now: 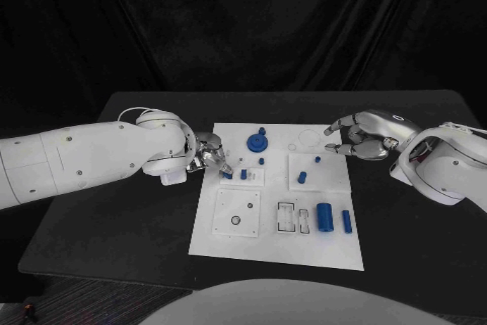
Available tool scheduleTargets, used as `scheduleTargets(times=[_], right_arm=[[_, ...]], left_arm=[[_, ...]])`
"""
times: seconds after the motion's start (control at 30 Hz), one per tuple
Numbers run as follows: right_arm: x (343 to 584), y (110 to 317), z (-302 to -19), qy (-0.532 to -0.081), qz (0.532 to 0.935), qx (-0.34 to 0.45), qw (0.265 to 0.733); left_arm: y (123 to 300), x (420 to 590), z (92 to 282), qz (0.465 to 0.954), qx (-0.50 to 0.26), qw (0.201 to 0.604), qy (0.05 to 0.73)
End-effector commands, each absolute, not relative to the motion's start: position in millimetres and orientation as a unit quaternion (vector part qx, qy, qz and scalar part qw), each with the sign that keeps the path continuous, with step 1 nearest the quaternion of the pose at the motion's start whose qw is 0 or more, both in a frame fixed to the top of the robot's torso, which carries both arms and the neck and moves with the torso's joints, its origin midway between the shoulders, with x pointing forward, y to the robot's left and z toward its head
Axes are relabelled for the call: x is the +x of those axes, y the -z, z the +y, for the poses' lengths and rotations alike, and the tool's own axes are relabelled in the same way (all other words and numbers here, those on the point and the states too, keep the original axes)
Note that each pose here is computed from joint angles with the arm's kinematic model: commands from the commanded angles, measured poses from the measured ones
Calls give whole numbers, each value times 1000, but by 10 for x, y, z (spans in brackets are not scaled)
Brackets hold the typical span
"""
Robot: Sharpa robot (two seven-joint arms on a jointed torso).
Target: Assemble the parts on the task board
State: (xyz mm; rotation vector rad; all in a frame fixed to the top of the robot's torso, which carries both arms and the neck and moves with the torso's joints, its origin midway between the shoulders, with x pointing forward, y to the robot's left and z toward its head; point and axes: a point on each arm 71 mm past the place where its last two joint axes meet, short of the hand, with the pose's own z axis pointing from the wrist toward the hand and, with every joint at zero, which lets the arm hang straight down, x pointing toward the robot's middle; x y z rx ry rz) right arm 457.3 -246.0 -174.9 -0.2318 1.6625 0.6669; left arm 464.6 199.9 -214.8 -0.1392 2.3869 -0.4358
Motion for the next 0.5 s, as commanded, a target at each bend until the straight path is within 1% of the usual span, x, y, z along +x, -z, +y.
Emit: scheduleTargets(times=[0.03, 0.5], right_arm=[[4570, 1767, -2464, -284, 727, -99, 617], [4569, 1781, -2474, -282, 730, -98, 615]], left_arm=[[2174, 4623, 1967, 925, -44, 336, 174], [2207, 4638, 1986, 928, -45, 331, 164]])
